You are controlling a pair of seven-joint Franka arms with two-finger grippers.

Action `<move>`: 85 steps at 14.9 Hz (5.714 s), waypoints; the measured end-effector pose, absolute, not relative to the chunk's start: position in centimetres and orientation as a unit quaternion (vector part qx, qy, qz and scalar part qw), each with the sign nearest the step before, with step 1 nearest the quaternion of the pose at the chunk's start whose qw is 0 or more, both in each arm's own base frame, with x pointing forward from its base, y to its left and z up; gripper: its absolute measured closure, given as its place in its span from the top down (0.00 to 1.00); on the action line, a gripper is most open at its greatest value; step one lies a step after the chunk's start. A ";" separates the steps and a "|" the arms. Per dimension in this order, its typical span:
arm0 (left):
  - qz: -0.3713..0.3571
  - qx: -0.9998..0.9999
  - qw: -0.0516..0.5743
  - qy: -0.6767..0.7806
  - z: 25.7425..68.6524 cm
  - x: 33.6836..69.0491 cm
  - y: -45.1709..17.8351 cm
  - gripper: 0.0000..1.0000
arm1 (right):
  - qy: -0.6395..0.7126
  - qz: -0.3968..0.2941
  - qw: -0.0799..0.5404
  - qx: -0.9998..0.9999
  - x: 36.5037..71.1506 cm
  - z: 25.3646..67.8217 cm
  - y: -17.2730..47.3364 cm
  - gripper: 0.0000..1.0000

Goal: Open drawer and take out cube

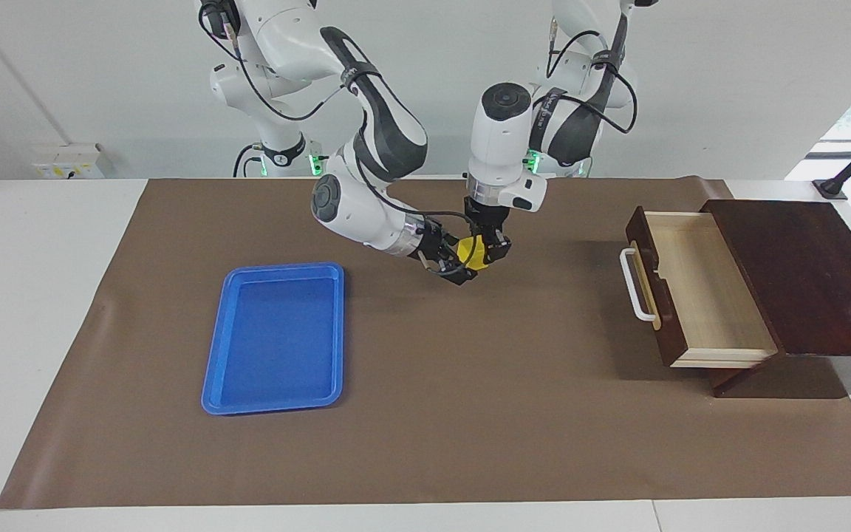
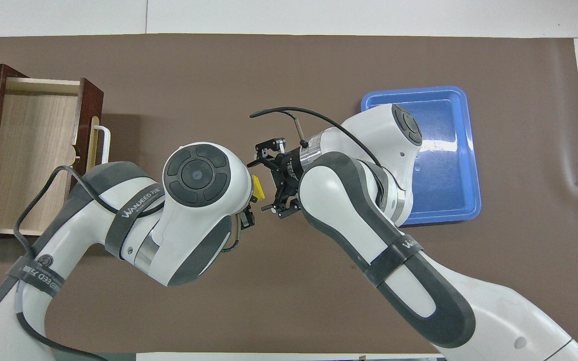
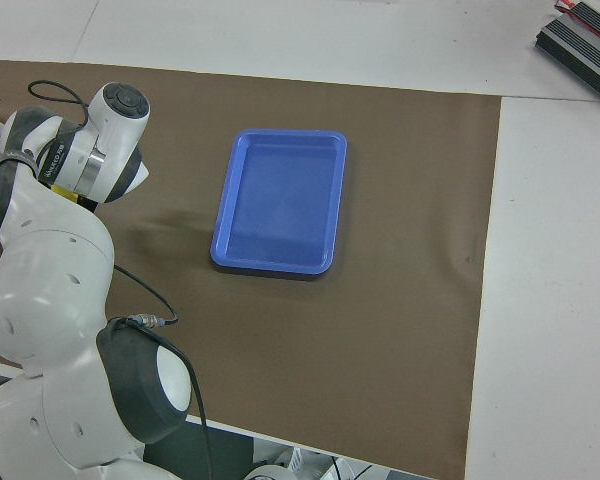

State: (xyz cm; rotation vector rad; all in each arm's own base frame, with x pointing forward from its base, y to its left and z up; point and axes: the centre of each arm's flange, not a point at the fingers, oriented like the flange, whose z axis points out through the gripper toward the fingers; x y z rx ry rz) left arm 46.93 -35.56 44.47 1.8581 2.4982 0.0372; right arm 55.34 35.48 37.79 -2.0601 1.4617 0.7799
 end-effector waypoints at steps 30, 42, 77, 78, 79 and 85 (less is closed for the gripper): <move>0.028 0.658 -0.003 0.752 43.8 54.2 -22.7 1.00 | 0.555 0.290 0.272 -0.731 57.1 39.1 35.2 0.56; 0.050 0.765 -0.021 0.642 43.7 59.3 0.6 1.00 | 0.591 0.303 0.261 -0.700 62.9 38.5 14.8 0.56; -0.077 0.994 -0.019 0.069 58.5 54.7 -6.0 1.00 | 0.552 0.253 0.248 -0.755 55.6 32.2 1.4 1.00; -0.078 0.995 -0.019 0.065 58.6 54.6 -6.2 1.00 | 0.536 0.233 0.234 -0.777 56.0 34.1 1.2 1.00; -0.078 0.995 -0.019 0.058 58.6 54.5 -6.5 1.00 | 0.514 0.214 0.219 -0.802 56.1 36.1 1.0 1.00; -0.073 0.997 -0.017 0.005 60.1 53.5 -6.7 1.00 | 0.272 0.090 0.127 -0.950 56.3 46.8 -0.6 1.00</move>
